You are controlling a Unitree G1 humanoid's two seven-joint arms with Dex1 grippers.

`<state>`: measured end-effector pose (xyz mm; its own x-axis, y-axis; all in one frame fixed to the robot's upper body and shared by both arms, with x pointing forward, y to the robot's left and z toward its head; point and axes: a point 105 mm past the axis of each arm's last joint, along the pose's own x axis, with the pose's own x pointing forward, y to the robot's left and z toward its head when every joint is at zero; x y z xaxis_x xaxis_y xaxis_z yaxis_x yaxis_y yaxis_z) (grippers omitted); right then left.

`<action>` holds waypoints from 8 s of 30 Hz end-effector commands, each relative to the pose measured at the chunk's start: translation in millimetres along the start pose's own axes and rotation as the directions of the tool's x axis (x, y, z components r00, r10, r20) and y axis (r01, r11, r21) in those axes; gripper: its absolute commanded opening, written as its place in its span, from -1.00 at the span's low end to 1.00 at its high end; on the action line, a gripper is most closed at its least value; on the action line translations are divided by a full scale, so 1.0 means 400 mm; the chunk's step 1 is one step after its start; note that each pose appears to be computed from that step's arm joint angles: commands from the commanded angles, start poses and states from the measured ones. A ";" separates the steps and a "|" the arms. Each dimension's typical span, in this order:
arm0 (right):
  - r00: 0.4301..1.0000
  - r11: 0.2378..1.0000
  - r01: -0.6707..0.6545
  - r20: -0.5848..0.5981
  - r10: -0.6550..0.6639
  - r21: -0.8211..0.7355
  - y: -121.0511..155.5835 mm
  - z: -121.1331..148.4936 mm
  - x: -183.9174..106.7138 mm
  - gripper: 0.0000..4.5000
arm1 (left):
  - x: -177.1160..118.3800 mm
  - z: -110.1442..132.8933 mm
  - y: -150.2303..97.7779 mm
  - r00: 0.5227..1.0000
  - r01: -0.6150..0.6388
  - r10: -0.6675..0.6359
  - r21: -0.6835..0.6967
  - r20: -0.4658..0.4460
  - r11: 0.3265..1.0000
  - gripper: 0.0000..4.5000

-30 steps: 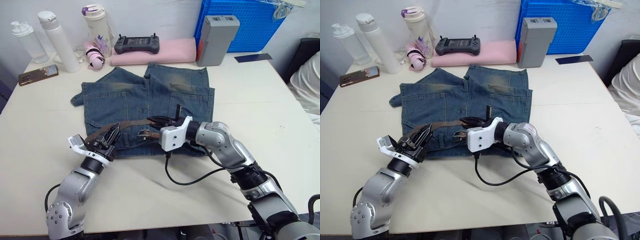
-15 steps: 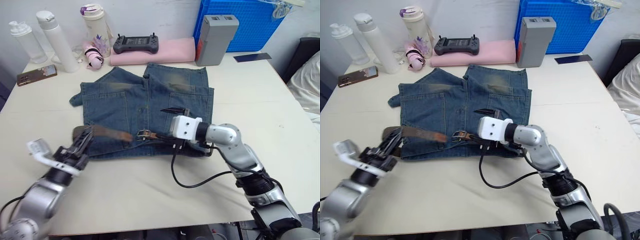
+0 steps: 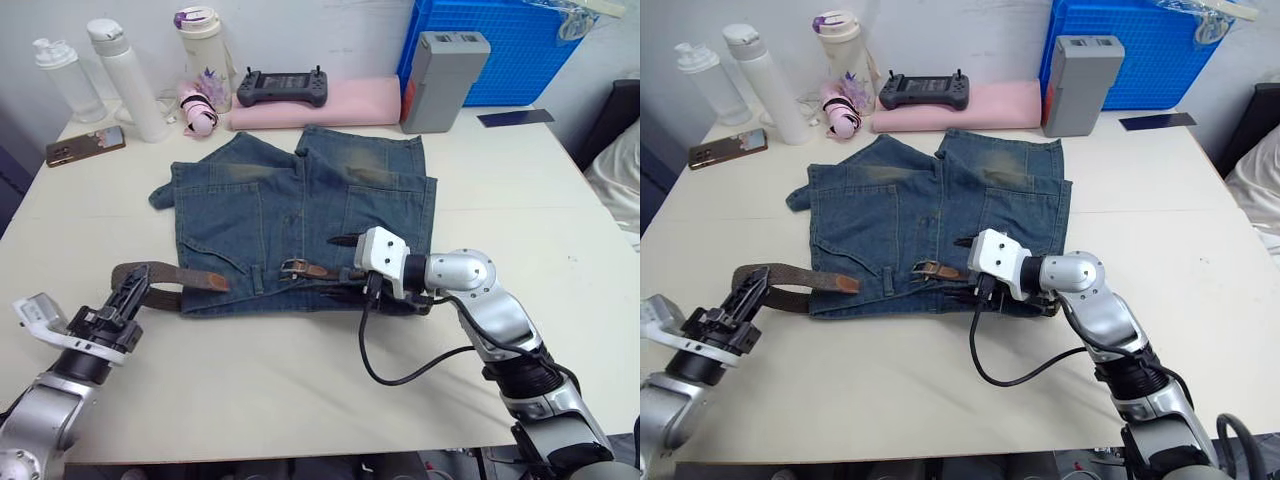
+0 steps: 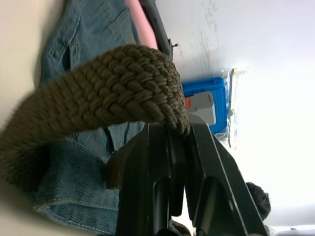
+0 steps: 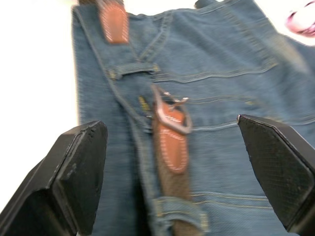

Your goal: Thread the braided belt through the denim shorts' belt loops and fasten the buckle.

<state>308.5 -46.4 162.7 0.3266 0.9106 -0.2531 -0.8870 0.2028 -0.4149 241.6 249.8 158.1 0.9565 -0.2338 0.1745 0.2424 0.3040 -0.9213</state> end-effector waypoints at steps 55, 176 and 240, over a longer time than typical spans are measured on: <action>1.000 0.955 0.028 0.012 -0.026 -0.295 0.006 0.037 0.006 0.98 | 0.217 -0.131 0.111 0.689 0.464 0.073 0.517 -0.721 0.719 -1.00; 0.973 0.809 0.229 0.140 -0.182 -0.541 -0.079 0.101 -0.055 -1.00 | 0.119 -0.194 0.047 0.829 0.472 0.167 0.828 -0.534 0.304 -0.57; 0.991 0.927 0.131 0.033 -0.127 -0.350 -0.010 0.013 -0.011 0.98 | 0.267 -0.192 -0.128 0.879 0.470 -0.173 0.868 -0.444 0.159 -1.00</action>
<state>318.9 -56.3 162.0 0.4629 0.8660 -0.1892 -0.6725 0.2041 -0.7114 321.8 138.6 174.4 0.7390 -0.6691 0.0784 0.6422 0.7349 0.2179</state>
